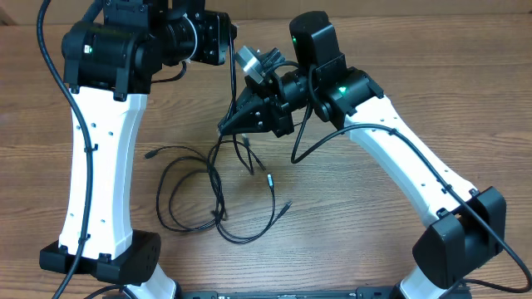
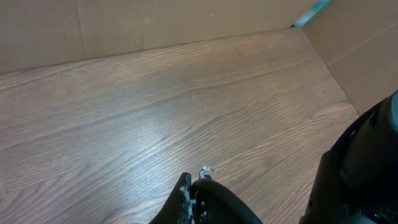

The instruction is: Untangle cables

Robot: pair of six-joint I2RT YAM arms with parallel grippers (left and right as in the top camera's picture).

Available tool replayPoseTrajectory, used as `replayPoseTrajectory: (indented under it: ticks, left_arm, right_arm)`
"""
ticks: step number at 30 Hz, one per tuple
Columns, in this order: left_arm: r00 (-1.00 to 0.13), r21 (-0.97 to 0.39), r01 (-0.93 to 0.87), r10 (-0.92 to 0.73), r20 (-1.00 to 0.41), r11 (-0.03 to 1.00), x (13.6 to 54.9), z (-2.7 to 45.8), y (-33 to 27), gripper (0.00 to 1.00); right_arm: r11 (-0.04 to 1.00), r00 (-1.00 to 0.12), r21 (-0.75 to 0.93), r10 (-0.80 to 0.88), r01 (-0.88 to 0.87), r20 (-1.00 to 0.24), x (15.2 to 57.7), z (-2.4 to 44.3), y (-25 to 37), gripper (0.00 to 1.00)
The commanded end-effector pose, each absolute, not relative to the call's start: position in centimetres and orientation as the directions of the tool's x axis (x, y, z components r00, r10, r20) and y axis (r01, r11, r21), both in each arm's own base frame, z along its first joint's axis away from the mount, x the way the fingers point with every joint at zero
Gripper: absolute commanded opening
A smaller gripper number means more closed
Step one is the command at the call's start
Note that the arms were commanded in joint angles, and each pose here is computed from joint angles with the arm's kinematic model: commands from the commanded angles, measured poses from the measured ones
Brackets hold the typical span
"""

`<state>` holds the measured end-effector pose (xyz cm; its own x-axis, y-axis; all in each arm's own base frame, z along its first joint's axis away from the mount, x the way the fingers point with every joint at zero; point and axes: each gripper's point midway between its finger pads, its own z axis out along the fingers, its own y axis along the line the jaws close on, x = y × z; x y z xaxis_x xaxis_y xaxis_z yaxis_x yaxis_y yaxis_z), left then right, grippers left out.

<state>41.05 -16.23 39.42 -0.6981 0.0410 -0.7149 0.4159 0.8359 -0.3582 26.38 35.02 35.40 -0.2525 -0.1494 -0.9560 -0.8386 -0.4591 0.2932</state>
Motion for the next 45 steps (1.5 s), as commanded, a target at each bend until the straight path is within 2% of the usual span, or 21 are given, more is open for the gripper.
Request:
replayPoseTrajectory:
  ticks: [1, 4, 6, 7, 8, 9, 10, 11, 23, 27, 30, 35, 38, 42, 45]
  left_arm:
    - [-0.671, -0.331, 0.427, 0.049, -0.740, 0.841, 41.1, 40.3, -15.8, 0.04]
    - [-0.666, -0.330, 0.427, 0.047, -0.744, 0.842, 40.9, 40.6, -15.6, 0.08]
    - [-0.665, -0.329, 0.428, 0.047, -0.745, 0.842, 40.8, 40.6, -15.6, 0.21]
    - [-0.666, -0.330, 0.427, 0.046, -0.744, 0.842, 40.7, 40.6, -15.6, 0.34]
    - [-0.667, -0.330, 0.427, 0.047, -0.744, 0.842, 40.7, 40.7, -15.6, 0.58]
    - [-0.669, -0.331, 0.426, 0.047, -0.741, 0.842, 40.6, 40.6, -15.6, 0.76]
    - [-0.670, -0.331, 0.426, 0.048, -0.741, 0.842, 40.5, 40.6, -15.6, 0.89]
    - [-0.671, -0.331, 0.425, 0.048, -0.739, 0.842, 40.5, 40.6, -15.6, 0.92]
    - [-0.699, -0.347, 0.419, 0.054, -0.713, 0.839, 39.8, 40.0, -15.6, 0.92]
    - [-0.710, -0.382, 0.454, 0.068, -0.701, 0.805, 38.9, 40.1, -16.4, 0.91]
    - [-0.704, -0.404, 0.499, 0.087, -0.704, 0.767, 37.7, 40.7, -17.1, 0.90]
    - [-0.671, -0.393, 0.546, 0.105, -0.734, 0.740, 35.2, 42.6, -17.0, 0.89]
    - [-0.643, -0.378, 0.560, 0.099, -0.759, 0.737, 33.5, 44.1, -16.7, 0.89]
    - [-0.596, -0.352, 0.585, 0.093, -0.797, 0.731, 31.1, 46.2, -16.2, 0.90]
    - [-0.567, -0.336, 0.598, 0.087, -0.819, 0.727, 29.4, 47.5, -15.9, 0.89]
  right_arm:
    - [-0.435, -0.254, 0.291, -0.142, -0.852, -0.957, 27.2, 35.6, 34.3, 0.04]
    - [-0.419, -0.257, 0.291, -0.137, -0.860, -0.957, 27.9, 35.6, 33.8, 0.04]
    - [-0.403, -0.259, 0.291, -0.134, -0.868, -0.957, 28.4, 35.5, 33.4, 0.04]
    - [-0.390, -0.262, 0.294, -0.135, -0.873, -0.956, 28.7, 35.5, 33.2, 0.04]
    - [-0.373, -0.266, 0.298, -0.136, -0.879, -0.954, 29.1, 35.3, 33.0, 0.04]
    - [-0.349, -0.274, 0.306, -0.138, -0.886, -0.952, 29.7, 35.2, 32.7, 0.04]
    - [-0.323, -0.283, 0.314, -0.141, -0.893, -0.949, 30.2, 35.0, 32.5, 0.04]
    - [-0.295, -0.292, 0.323, -0.144, -0.899, -0.945, 30.8, 34.8, 32.2, 0.04]
    - [-0.107, -0.349, 0.359, -0.101, -0.927, -0.931, 36.2, 34.3, 26.2, 0.04]
    - [-0.015, -0.368, 0.370, -0.083, -0.929, -0.926, 38.3, 33.9, 23.6, 0.04]
    - [0.118, -0.403, 0.393, -0.080, -0.912, -0.912, 40.5, 32.9, 21.3, 0.04]
    - [0.488, -0.512, 0.412, -0.086, -0.770, -0.855, 45.6, 28.9, 15.2, 0.04]
    - [0.659, -0.574, 0.389, -0.080, -0.644, -0.815, 47.4, 26.6, 11.0, 0.04]
    - [0.824, -0.641, 0.331, -0.049, -0.460, -0.766, 48.7, 24.2, 4.7, 0.04]
    - [0.895, -0.673, 0.290, -0.014, -0.337, -0.739, 48.9, 23.1, 0.3, 0.04]
